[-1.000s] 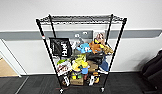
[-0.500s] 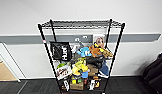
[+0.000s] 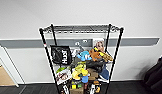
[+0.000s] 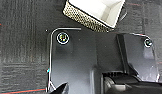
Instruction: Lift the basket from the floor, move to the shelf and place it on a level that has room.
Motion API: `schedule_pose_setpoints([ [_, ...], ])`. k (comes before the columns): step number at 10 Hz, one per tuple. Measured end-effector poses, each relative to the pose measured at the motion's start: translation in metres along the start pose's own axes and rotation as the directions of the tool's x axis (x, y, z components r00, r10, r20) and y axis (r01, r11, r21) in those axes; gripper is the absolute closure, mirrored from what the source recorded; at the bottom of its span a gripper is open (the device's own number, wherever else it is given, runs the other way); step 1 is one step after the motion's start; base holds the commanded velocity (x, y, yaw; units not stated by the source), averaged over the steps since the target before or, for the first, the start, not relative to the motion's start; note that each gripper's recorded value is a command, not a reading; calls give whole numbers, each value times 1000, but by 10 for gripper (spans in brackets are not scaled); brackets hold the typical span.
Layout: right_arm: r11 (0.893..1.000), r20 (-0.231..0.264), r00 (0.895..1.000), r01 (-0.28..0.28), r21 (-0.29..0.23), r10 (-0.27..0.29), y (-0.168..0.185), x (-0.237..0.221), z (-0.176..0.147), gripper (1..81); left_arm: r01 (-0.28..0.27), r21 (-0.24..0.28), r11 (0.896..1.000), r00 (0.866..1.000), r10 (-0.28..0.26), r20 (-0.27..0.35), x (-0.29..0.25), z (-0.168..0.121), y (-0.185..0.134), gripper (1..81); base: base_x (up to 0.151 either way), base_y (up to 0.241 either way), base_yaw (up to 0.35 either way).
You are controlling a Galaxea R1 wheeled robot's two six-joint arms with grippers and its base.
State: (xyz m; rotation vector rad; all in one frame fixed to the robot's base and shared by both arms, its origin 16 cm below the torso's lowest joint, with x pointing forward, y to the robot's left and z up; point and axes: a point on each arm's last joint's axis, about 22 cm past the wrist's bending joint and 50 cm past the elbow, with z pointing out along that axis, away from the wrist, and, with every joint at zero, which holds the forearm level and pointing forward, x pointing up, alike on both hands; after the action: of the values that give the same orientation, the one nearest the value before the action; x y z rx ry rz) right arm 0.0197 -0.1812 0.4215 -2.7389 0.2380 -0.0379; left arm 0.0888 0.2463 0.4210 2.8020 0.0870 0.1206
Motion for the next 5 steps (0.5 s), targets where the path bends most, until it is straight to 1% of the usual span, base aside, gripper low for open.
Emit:
schedule_pose_setpoints([
  [2,1000,-14,1000,-2,4,2,-2,18,6,10,-6,-3,1000,1000,6,-28,29,6,1,10,0,0,0],
  [3,1000,-11,1000,-10,-1,10,1,23,8,10,6,0,1000,1000,-6,-18,32,8,-2,10,0,0,0],
  [5,1000,17,1000,-24,-8,25,6,20,13,10,28,-11,1000,999,-28,25,26,11,-6,10,0,0,0],
])
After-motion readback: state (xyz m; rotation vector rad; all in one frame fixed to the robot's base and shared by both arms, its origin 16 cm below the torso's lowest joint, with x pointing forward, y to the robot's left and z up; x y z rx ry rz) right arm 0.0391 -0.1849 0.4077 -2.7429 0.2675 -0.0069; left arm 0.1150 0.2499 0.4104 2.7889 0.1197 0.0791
